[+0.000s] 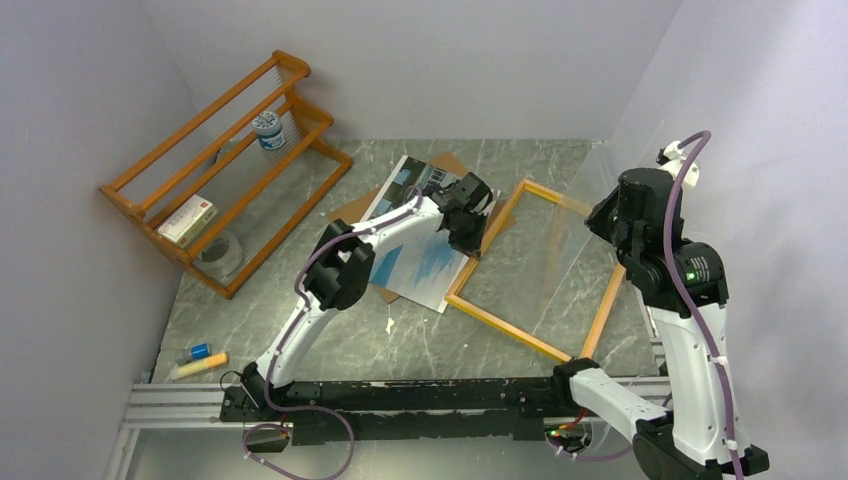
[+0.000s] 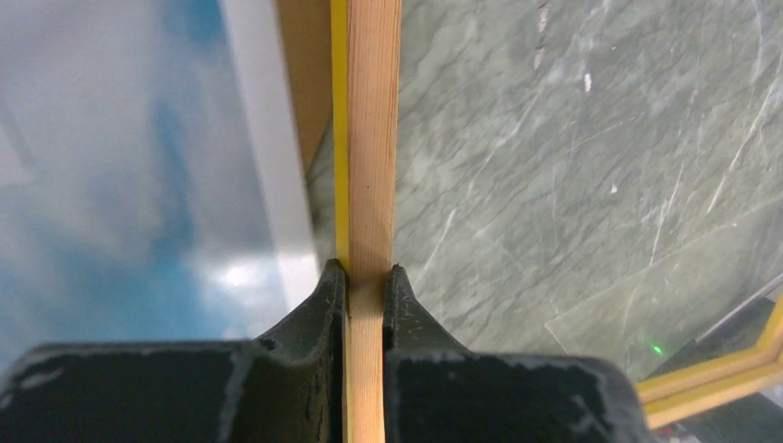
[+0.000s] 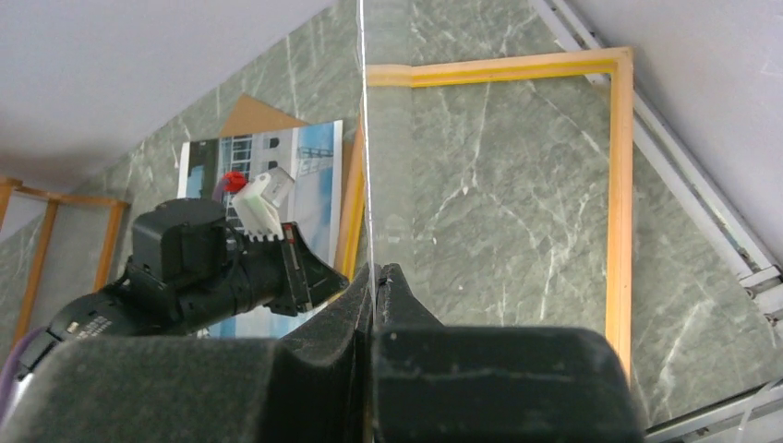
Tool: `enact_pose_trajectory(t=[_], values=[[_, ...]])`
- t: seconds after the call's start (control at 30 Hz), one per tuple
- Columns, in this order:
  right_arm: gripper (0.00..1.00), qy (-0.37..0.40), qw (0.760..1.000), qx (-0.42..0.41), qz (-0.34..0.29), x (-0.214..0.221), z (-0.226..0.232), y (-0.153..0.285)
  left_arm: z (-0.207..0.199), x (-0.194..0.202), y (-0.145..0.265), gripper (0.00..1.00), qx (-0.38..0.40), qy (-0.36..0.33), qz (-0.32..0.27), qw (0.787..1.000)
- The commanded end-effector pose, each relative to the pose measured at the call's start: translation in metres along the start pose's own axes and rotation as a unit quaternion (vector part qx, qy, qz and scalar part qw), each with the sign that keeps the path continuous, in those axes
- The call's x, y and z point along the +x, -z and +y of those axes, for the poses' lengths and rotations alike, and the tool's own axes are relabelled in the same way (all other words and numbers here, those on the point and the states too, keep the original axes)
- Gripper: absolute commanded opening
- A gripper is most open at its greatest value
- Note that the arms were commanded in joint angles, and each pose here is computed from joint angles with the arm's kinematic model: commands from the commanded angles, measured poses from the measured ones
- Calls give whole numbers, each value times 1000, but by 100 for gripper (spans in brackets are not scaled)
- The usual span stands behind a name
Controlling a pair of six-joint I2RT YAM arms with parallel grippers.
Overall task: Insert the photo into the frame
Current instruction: Move the photo frame to the center of the board.
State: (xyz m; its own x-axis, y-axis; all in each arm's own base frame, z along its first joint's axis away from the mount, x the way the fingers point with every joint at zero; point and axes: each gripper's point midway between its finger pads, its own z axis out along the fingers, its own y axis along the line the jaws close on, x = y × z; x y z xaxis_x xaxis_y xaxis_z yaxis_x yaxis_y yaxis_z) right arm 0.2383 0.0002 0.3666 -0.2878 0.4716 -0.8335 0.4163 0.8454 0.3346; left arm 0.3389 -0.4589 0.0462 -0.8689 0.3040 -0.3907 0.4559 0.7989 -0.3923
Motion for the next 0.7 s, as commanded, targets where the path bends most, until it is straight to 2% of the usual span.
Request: enact_pose_trajectory(t=[0.0, 0.1, 0.2, 0.3, 0.43, 0.67], values=[[0, -20, 998, -49, -20, -16, 21, 5, -1, -30, 55, 3, 31, 38, -39, 998], [0, -18, 998, -54, -14, -12, 24, 1, 9, -24, 62, 3, 47, 59, -26, 997], [0, -18, 998, -57, -10, -8, 26, -2, 10, -23, 74, 2, 57, 66, -37, 996], [0, -19, 998, -66, -5, -5, 30, -5, 25, -26, 83, 3, 23, 62, -65, 996], [0, -19, 997, -79, 2, 1, 36, -9, 46, -22, 90, 3, 15, 73, -81, 994], [0, -23, 990, -137, 13, 0, 63, -10, 75, -8, 96, 3, -34, 64, -121, 990]])
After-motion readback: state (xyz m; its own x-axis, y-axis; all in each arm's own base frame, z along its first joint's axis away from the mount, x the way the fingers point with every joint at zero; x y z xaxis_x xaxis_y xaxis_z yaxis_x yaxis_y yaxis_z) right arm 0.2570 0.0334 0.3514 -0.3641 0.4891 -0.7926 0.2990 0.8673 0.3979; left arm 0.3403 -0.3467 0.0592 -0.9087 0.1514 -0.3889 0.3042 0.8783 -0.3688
